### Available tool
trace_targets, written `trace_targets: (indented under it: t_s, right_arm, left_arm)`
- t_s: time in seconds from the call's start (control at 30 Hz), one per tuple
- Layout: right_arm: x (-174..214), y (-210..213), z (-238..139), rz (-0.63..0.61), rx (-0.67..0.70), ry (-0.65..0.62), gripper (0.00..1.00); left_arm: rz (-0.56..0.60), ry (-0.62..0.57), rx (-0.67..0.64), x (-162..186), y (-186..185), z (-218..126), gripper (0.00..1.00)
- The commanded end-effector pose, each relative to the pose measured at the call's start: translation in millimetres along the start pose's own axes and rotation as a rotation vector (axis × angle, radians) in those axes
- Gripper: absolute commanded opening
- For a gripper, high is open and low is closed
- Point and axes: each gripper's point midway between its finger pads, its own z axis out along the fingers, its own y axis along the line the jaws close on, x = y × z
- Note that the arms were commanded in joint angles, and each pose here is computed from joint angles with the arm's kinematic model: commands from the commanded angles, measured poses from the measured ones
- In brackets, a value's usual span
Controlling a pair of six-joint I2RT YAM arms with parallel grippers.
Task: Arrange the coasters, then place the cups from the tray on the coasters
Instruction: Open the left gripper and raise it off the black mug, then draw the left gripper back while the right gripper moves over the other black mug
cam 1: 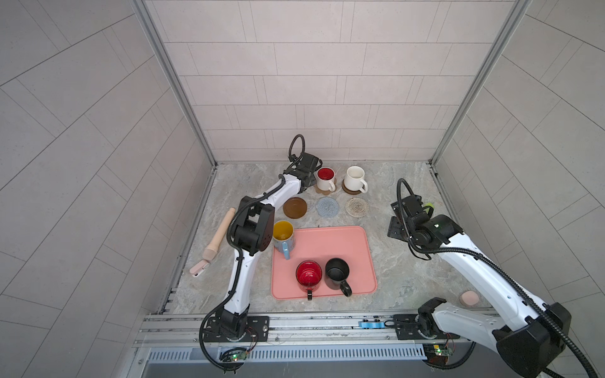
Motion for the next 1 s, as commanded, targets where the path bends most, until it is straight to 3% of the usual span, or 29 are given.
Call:
trace_targets:
  t_s: [0.0, 0.5, 0.77, 0.97]
  right_arm:
    - [1.4, -8.2, -2.3, 0.015, 0.021, -0.007, 0.68]
    - [-4.3, -8.3, -9.6, -0.011, 0.013, -0.024, 0.69]
    - [-6.8, 3.2, -19.5, -0.053, -0.059, -0.012, 0.72]
    - [2.9, 24.1, -25.1, -0.112, -0.151, 0.033, 0.74]
  left_arm:
    - [-0.027, -0.036, 0.046, -13.3, -14.2, -15.1, 0.45]
    - [-0.012, -0.051, 0.034, -18.6, -0.5, -38.3, 0.55]
    - [0.007, -0.053, 0.08, -18.2, 8.0, -72.1, 0.6]
    - [-0.012, -0.074, 0.096, -21.9, 41.2, -109.4, 0.6]
